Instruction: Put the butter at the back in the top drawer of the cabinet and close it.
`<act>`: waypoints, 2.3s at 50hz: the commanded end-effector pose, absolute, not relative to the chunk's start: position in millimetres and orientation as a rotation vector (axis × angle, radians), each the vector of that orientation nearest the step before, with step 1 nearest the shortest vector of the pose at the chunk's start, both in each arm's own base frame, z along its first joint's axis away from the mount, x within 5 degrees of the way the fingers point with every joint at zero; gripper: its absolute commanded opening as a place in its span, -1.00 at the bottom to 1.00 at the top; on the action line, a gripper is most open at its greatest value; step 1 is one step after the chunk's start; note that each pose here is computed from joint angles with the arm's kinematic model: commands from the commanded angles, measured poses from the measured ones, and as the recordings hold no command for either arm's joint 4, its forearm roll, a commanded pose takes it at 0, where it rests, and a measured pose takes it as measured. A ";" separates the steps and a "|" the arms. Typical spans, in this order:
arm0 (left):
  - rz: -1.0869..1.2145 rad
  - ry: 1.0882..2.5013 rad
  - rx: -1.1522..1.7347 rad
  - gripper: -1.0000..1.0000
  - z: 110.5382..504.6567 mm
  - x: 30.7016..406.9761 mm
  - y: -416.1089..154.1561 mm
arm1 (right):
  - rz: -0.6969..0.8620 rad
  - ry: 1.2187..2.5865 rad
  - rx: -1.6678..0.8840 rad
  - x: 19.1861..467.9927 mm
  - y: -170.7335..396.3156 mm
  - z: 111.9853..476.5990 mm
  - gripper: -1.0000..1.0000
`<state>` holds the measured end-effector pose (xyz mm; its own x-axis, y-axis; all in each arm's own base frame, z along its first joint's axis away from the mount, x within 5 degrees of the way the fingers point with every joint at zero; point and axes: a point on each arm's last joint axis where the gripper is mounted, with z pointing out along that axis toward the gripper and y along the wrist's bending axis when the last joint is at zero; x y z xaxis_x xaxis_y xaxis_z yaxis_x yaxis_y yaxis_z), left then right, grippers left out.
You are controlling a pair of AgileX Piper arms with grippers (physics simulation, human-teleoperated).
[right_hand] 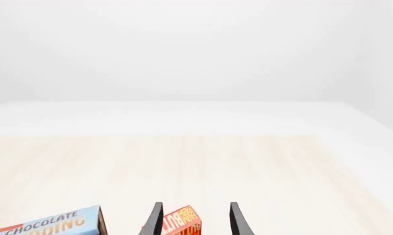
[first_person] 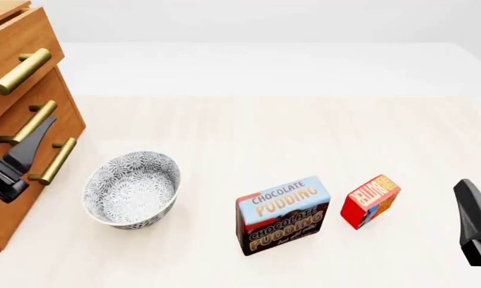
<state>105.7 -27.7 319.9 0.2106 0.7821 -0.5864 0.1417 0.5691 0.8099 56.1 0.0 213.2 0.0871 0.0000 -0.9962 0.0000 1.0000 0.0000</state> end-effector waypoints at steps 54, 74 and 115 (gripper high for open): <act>0.783 1.374 0.988 1.00 328.4 145.2 -15.8 | 0.000 1.484 0.000 56.1 0.0 213.2 1.00; 0.837 1.417 0.970 1.00 321.1 154.0 -7.1 | 0.000 1.484 0.000 56.1 0.0 213.2 1.00; 0.873 1.477 0.930 1.00 318.1 165.7 3.8 | 0.000 1.484 0.000 56.1 0.0 213.2 1.00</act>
